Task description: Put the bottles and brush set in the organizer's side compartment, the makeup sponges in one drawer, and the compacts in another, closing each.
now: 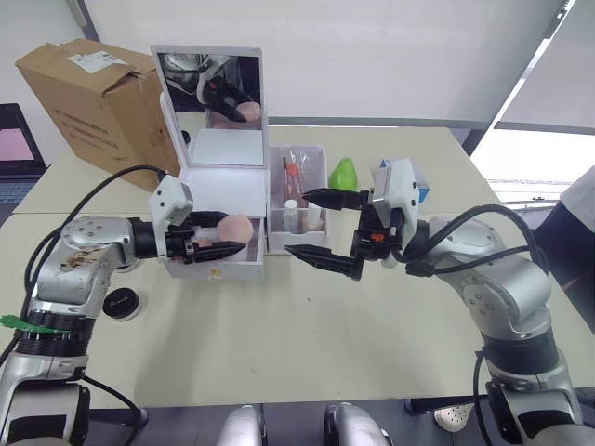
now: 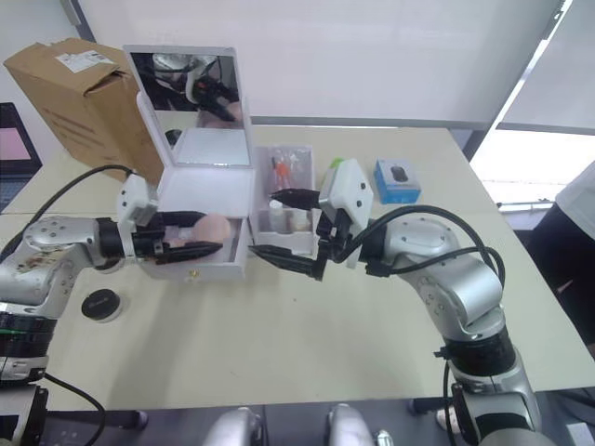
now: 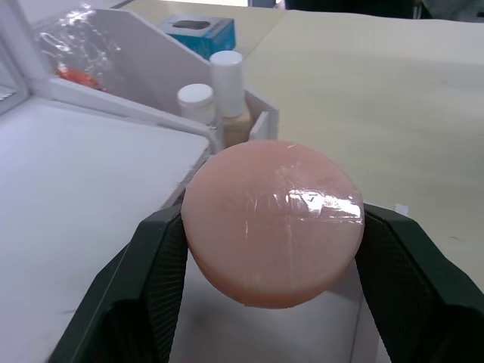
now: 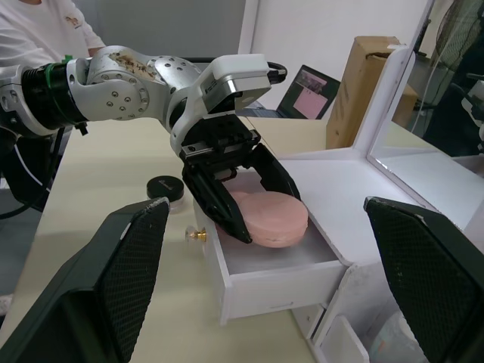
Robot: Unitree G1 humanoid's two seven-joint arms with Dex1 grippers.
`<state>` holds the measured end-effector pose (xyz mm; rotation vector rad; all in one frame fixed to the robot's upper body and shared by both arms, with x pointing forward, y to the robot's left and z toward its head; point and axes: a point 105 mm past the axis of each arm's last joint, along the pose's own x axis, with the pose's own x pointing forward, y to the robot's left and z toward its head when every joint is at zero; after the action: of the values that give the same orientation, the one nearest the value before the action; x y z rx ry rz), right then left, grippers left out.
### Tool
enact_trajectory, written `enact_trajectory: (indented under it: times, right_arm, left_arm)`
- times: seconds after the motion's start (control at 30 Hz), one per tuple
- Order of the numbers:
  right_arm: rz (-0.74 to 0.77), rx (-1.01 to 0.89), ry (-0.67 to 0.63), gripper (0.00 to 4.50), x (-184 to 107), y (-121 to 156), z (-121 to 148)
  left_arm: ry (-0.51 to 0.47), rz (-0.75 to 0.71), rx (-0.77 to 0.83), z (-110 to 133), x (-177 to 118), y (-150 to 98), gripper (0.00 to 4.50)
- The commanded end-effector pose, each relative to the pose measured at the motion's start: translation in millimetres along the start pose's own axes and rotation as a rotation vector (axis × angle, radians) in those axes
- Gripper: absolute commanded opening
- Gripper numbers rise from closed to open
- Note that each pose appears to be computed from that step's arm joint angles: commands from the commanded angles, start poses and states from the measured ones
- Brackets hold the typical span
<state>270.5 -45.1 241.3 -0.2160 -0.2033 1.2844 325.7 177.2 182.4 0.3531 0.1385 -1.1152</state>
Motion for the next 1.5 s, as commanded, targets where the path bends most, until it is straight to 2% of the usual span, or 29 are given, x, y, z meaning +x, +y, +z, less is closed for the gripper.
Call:
enact_trajectory:
  times: [0.03, 0.37, 0.43, 0.53, 0.67, 0.87, 0.97, 1.07, 1.17, 1.23, 1.47, 1.5]
  right_arm:
    - [-0.022, -0.052, -0.023, 4.50, -3.7, -0.4, 12.8]
    - [-0.035, -0.051, -0.024, 4.50, -4.4, 0.1, 13.0]
    - [-0.038, -0.052, -0.022, 4.50, -4.3, -0.3, 12.7]
    - [-0.044, -0.051, -0.023, 4.50, -4.8, -1.1, 12.6]
    - [-0.045, -0.049, -0.025, 4.50, -5.0, -1.2, 12.6]
    - [-0.047, -0.045, -0.023, 4.50, -4.9, -1.0, 10.9]
    - [-0.048, -0.042, -0.024, 4.50, -5.1, -0.8, 10.4]
    - [-0.053, -0.039, -0.022, 4.50, -6.2, -0.1, 9.1]
    - [-0.055, -0.038, -0.023, 4.50, -6.8, 0.4, 8.4]
    - [-0.056, -0.037, -0.025, 4.50, -7.1, 0.6, 8.2]
    - [-0.053, -0.040, -0.028, 4.50, -5.9, 0.9, 8.9]
    - [-0.052, -0.041, -0.027, 4.50, -6.1, 1.0, 9.2]
  left_arm:
    - [-0.004, 0.008, 0.049, 9.4, -1.8, 4.7, 2.96]
    - [-0.029, 0.012, 0.029, 11.6, 2.2, 5.9, 2.96]
    - [-0.044, 0.031, 0.021, 13.9, 2.5, 8.5, 3.66]
    - [-0.048, 0.031, 0.010, 15.9, 0.2, 8.9, 4.48]
    - [-0.050, 0.043, 0.007, 21.8, -11.8, 12.3, 4.48]
    - [-0.086, 0.040, 0.011, 43.0, -39.0, 10.3, 4.48]
    - [-0.053, 0.021, -0.008, 43.1, -56.8, 4.0, 4.48]
    - [0.008, -0.033, -0.098, 31.3, -77.4, -15.1, 3.91]
    - [0.100, -0.083, -0.159, 10.3, -87.6, -35.1, 2.97]
    - [0.125, -0.090, -0.174, 1.4, -87.9, -41.9, 2.32]
    - [0.147, -0.026, -0.163, -26.5, -76.0, -38.5, 0.03]
    - [0.144, -0.009, -0.152, -27.9, -73.0, -35.8, 0.01]
